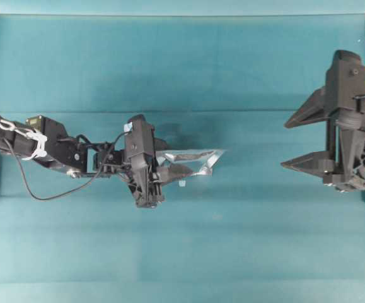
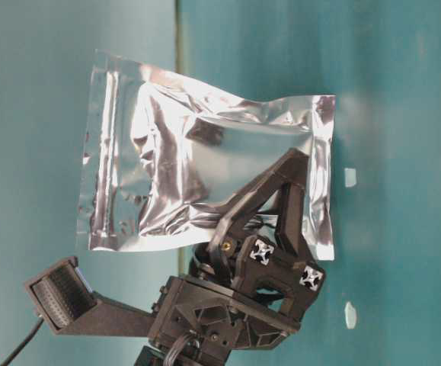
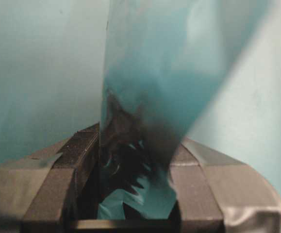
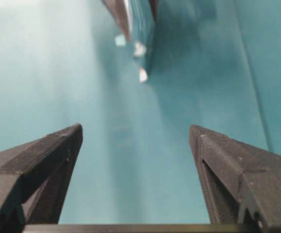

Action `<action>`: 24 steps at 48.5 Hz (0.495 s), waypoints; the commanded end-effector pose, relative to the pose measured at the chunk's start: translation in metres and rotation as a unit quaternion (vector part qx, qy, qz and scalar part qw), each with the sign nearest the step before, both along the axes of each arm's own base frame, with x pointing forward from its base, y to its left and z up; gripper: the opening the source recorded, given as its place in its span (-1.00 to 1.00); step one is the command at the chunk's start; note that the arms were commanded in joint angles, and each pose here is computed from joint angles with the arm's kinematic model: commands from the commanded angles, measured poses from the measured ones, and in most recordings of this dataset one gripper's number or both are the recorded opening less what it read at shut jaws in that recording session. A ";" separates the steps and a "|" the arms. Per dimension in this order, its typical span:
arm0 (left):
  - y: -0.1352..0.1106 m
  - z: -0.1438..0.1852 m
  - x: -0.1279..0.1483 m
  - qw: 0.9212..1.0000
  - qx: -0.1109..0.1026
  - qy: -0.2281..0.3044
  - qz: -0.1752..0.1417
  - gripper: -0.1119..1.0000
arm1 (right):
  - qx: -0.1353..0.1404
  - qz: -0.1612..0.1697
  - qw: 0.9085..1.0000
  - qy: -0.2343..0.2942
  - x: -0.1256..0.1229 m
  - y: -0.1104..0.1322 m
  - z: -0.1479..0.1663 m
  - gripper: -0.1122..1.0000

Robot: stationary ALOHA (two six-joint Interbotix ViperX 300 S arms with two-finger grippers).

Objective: Hand over the silver zip bag and make it stand upright.

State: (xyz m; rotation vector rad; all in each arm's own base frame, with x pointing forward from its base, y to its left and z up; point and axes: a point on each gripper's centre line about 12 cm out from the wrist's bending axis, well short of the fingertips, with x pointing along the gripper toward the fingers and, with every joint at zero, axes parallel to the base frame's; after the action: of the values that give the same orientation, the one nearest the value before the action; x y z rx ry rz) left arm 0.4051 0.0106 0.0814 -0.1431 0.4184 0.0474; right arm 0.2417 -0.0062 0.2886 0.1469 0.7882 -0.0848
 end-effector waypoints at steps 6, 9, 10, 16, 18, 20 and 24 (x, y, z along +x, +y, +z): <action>-0.005 0.004 0.001 1.000 0.002 -0.004 -0.007 -0.27 | 0.005 -0.004 1.000 -0.014 -0.002 0.001 0.004 0.81; -0.005 0.003 0.001 1.000 0.002 -0.001 -0.007 -0.27 | 0.005 -0.004 1.000 -0.013 -0.002 0.001 0.002 0.81; -0.005 0.003 0.001 1.000 0.002 0.000 -0.007 -0.27 | 0.005 -0.004 1.000 -0.012 -0.002 0.001 0.001 0.81; -0.005 0.003 0.001 1.000 0.002 0.002 -0.007 -0.27 | 0.008 -0.006 1.000 -0.012 -0.002 0.001 -0.001 0.81; -0.005 0.003 0.001 1.000 0.002 0.002 -0.007 -0.27 | 0.010 -0.008 1.000 -0.013 -0.002 0.001 -0.002 0.81; -0.005 0.003 0.001 1.000 0.002 0.001 -0.007 -0.27 | 0.012 -0.010 1.000 -0.013 -0.002 0.001 -0.003 0.81; -0.005 0.003 0.001 1.000 0.002 0.001 -0.007 -0.27 | 0.014 -0.011 1.000 -0.017 -0.003 0.001 -0.005 0.81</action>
State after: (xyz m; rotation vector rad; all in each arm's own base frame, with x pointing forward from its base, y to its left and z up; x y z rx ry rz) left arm 0.4049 0.0106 0.0803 -0.1430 0.4306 0.0484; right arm 0.2382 -0.0060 0.2786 0.1701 0.7843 -0.0941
